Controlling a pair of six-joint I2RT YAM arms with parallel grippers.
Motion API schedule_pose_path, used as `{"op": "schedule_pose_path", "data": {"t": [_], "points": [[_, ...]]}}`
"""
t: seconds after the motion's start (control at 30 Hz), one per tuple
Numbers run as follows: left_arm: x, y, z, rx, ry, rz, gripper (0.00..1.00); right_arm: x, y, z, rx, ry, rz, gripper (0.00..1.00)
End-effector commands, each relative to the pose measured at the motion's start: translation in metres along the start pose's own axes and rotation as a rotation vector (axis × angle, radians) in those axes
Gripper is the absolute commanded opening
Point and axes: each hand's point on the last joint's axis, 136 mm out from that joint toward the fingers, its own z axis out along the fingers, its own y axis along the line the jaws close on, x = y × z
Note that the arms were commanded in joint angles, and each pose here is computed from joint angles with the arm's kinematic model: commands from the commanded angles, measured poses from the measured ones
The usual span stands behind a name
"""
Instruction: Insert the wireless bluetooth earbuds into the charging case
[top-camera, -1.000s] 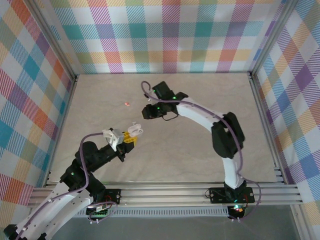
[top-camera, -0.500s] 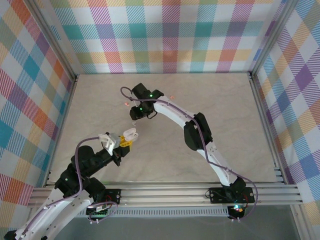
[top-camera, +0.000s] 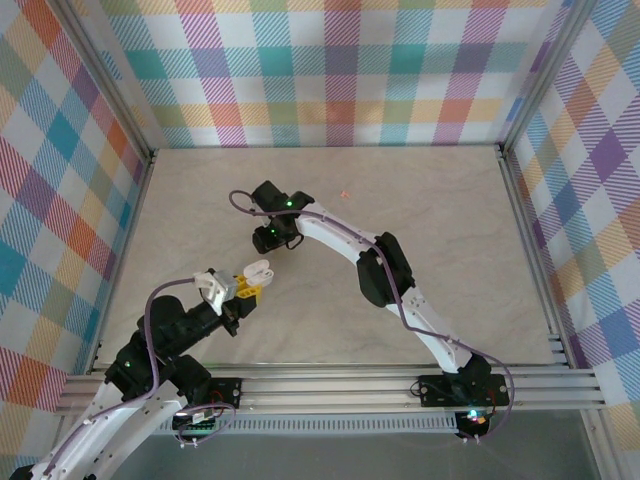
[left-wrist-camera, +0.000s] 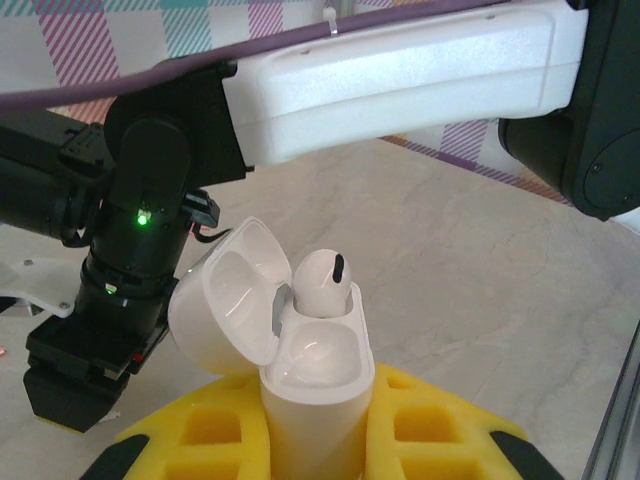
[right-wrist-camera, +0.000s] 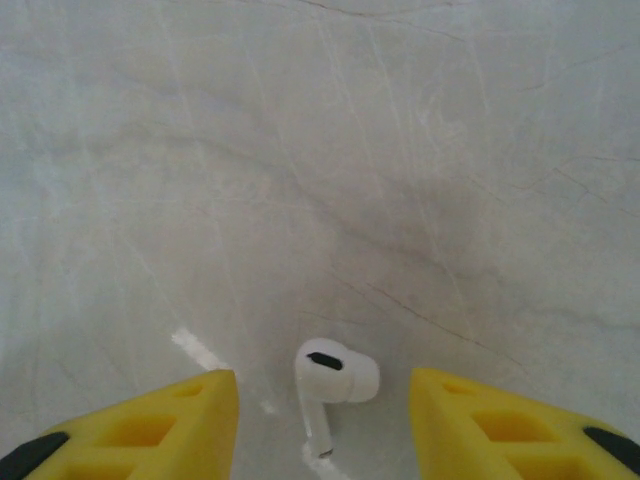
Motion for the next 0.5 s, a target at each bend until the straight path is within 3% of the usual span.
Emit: {"op": "schedule_pose_path", "data": {"t": [0.0,0.47], "points": [[-0.008,0.001,-0.004,-0.007,-0.025,-0.007,0.00,0.002,-0.005,0.006,0.051,0.005,-0.014,0.50],[-0.003,0.000,-0.003,-0.001,-0.028,-0.026,0.00,0.006,0.001,0.026,0.049,0.002,-0.012,0.49]]}}
